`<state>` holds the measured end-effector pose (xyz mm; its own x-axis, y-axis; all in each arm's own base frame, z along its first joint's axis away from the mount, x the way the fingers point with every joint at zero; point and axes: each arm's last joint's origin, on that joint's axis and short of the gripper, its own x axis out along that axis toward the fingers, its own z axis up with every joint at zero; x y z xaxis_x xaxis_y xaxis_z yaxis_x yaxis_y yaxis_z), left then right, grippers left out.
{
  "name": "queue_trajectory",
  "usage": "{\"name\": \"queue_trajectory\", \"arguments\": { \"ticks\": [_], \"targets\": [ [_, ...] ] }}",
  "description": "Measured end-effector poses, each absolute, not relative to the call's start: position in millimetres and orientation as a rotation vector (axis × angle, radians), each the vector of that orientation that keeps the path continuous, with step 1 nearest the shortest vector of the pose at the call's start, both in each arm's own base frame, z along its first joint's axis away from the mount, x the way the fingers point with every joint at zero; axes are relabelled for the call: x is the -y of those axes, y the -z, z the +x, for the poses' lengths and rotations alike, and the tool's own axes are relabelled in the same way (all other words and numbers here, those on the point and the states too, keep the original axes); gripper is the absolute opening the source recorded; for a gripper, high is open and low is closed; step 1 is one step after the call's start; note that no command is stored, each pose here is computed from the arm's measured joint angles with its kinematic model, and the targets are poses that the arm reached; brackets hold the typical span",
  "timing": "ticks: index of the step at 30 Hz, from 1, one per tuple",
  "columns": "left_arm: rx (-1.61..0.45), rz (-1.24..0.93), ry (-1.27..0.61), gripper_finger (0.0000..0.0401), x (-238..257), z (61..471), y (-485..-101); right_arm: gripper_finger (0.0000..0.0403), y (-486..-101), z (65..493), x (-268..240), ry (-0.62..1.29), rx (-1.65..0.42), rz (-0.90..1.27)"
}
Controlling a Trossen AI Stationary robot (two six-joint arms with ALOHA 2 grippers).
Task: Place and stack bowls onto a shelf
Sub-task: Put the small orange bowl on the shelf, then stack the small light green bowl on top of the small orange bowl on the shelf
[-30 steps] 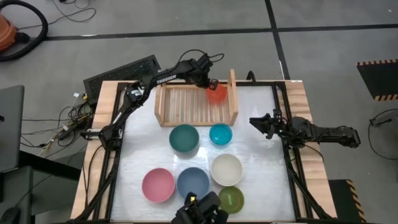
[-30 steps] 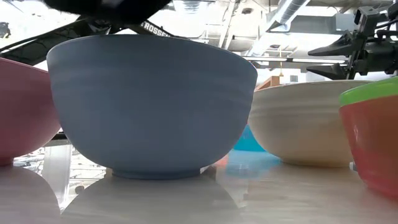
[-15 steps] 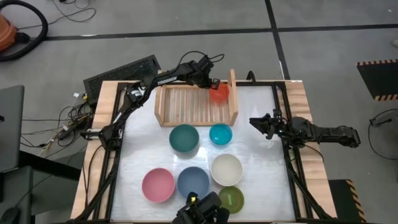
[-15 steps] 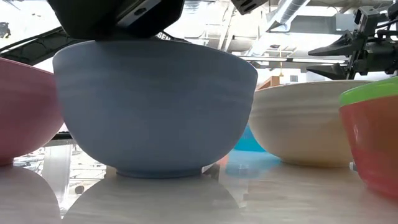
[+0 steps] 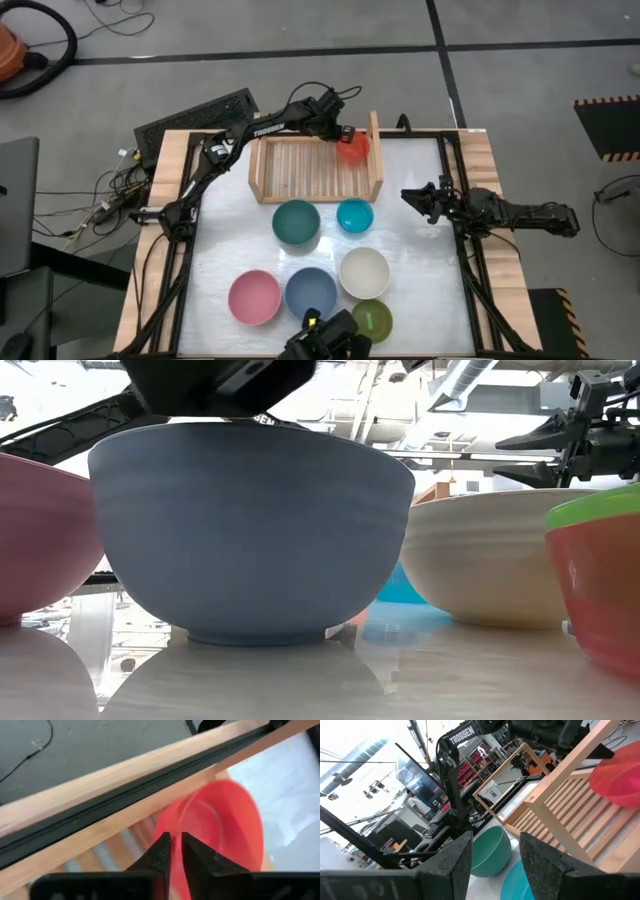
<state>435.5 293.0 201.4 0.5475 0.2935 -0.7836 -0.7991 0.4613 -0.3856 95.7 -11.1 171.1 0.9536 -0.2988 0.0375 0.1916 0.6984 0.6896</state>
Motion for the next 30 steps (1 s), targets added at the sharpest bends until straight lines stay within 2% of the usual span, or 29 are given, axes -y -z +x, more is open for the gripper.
{"name": "queue_trajectory", "arguments": {
  "ticks": [9,14,21,25,30],
  "targets": [
    [-0.654,-0.81,-0.731,0.0115,-295.2,438.8,-204.7,0.0189,-171.1,95.7,11.0,0.274,0.151,0.75],
    [-0.617,-0.813,-0.683,0.0148,-301.7,438.1,-216.8,0.0189,-171.1,95.7,11.0,0.274,0.151,0.75],
    [-0.676,-0.719,-0.312,0.0155,-284.8,437.9,-257.4,0.0189,-171.1,95.7,10.9,0.27,0.149,0.749],
    [-0.77,-0.582,-0.123,0.0155,-246.0,438.2,-286.9,0.0189,-171.1,95.8,10.9,0.271,0.146,0.731],
    [-0.981,-0.342,-0.001,0.0155,-177.7,437.0,-303.9,0.0189,-171.1,95.8,10.8,0.268,0.145,0.731]
  ]
}}
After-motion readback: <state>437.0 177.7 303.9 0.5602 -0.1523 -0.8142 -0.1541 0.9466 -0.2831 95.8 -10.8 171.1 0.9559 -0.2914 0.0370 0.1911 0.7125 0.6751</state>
